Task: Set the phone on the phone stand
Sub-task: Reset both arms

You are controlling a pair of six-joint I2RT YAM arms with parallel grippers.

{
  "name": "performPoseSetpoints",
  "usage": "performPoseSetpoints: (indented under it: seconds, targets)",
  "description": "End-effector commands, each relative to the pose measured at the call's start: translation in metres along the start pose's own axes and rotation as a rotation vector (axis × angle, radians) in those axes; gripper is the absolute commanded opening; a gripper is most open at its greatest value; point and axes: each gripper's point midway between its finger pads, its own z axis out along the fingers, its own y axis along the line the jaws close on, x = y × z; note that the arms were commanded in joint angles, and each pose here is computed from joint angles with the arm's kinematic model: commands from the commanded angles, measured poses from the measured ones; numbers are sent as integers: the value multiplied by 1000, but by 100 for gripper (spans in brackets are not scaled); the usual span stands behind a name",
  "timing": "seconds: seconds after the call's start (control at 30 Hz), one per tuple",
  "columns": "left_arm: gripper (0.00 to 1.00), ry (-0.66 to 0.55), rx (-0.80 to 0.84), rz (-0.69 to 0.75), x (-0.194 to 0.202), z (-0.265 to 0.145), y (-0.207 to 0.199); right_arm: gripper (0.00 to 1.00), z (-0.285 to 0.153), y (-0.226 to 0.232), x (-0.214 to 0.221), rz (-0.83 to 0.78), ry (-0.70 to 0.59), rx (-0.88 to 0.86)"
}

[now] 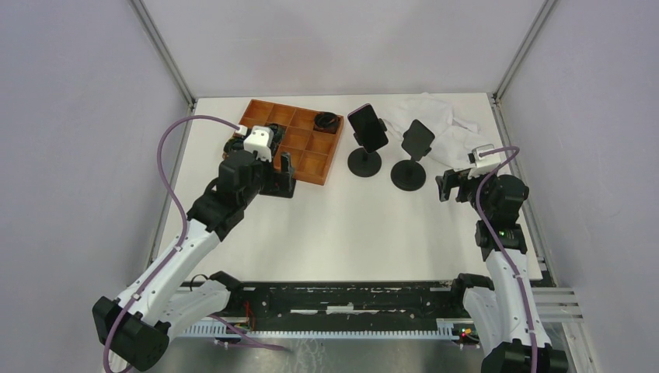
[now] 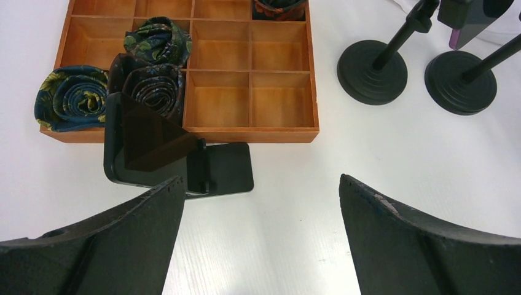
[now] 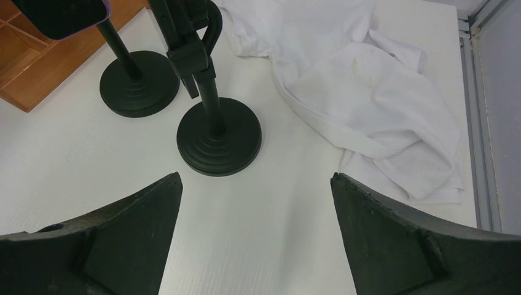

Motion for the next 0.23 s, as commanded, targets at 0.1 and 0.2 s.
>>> performPoseSetpoints:
  seconds: [0.1, 0.2]
  targets:
    - [100, -19, 23, 46, -5, 0, -2, 98, -3, -3, -26, -53, -64, 5]
    - [100, -22, 27, 45, -6, -1, -2, 98, -3, -2, -27, -64, -67, -5]
